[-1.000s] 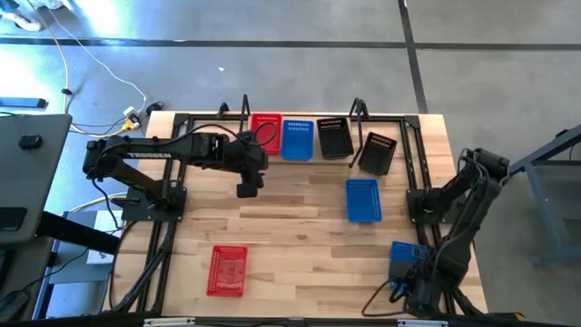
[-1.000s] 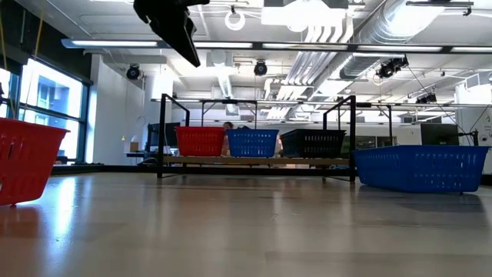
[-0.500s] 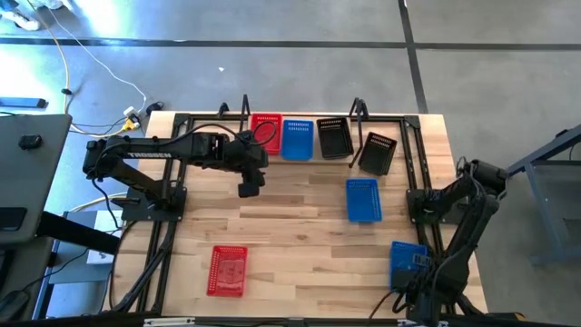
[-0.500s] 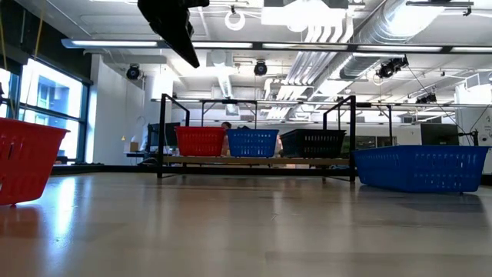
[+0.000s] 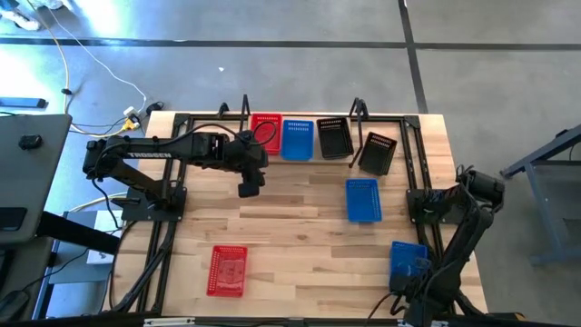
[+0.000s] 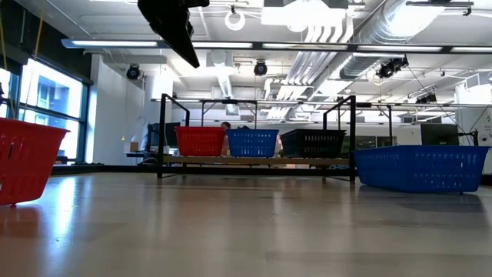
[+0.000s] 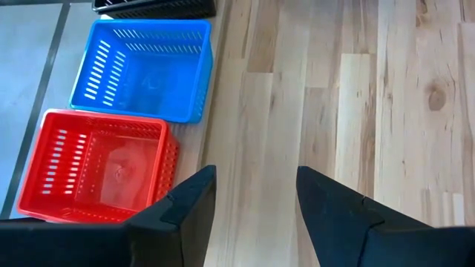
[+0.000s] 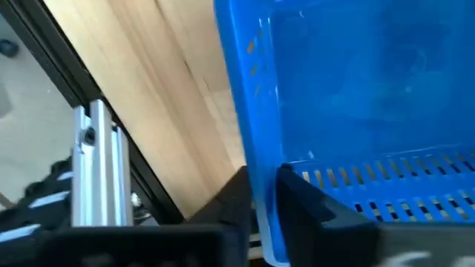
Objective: Stack baskets on shelf by color
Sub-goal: Stack the bottom blue bin on top of the blue bin on the shelf
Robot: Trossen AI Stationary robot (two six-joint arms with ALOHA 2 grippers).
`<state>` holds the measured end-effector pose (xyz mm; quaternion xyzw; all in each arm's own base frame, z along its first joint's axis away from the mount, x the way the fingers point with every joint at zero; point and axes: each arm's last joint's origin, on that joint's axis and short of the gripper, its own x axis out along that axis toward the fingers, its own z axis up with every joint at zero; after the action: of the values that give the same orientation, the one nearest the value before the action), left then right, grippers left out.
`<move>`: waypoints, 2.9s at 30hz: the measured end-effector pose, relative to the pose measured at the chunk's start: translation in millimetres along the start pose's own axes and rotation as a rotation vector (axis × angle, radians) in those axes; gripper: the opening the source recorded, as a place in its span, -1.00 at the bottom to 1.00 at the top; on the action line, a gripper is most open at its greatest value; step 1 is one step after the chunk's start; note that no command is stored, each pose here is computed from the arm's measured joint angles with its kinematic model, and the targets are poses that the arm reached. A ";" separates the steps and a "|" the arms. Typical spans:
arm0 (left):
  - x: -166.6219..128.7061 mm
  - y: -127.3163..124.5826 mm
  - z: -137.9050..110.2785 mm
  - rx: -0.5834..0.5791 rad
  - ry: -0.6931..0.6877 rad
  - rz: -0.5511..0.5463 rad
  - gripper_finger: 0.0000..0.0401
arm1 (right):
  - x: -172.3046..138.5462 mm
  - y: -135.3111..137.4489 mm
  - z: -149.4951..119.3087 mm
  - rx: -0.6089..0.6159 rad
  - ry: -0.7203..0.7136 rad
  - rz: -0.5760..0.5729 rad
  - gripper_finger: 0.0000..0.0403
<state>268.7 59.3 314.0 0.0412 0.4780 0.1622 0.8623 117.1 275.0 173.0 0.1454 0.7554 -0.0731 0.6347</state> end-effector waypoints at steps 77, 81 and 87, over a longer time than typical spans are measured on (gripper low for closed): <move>2.7 32.9 -28.2 -0.173 0.265 0.125 -0.13 | -239.1 -210.0 268.3 -0.229 -0.788 -0.261 -1.00; 3.1 36.4 -29.0 -0.206 0.267 0.133 -0.13 | -241.6 -230.2 279.2 -0.219 -0.827 -0.314 -1.00; 3.9 42.3 -30.4 -0.244 0.271 0.147 -0.13 | -226.8 -251.5 304.7 -0.243 -0.791 -0.362 -1.00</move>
<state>235.0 98.0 304.0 -0.0512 0.5622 0.2854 0.7745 358.6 -81.9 320.8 -0.1037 0.4713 -0.1437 0.8640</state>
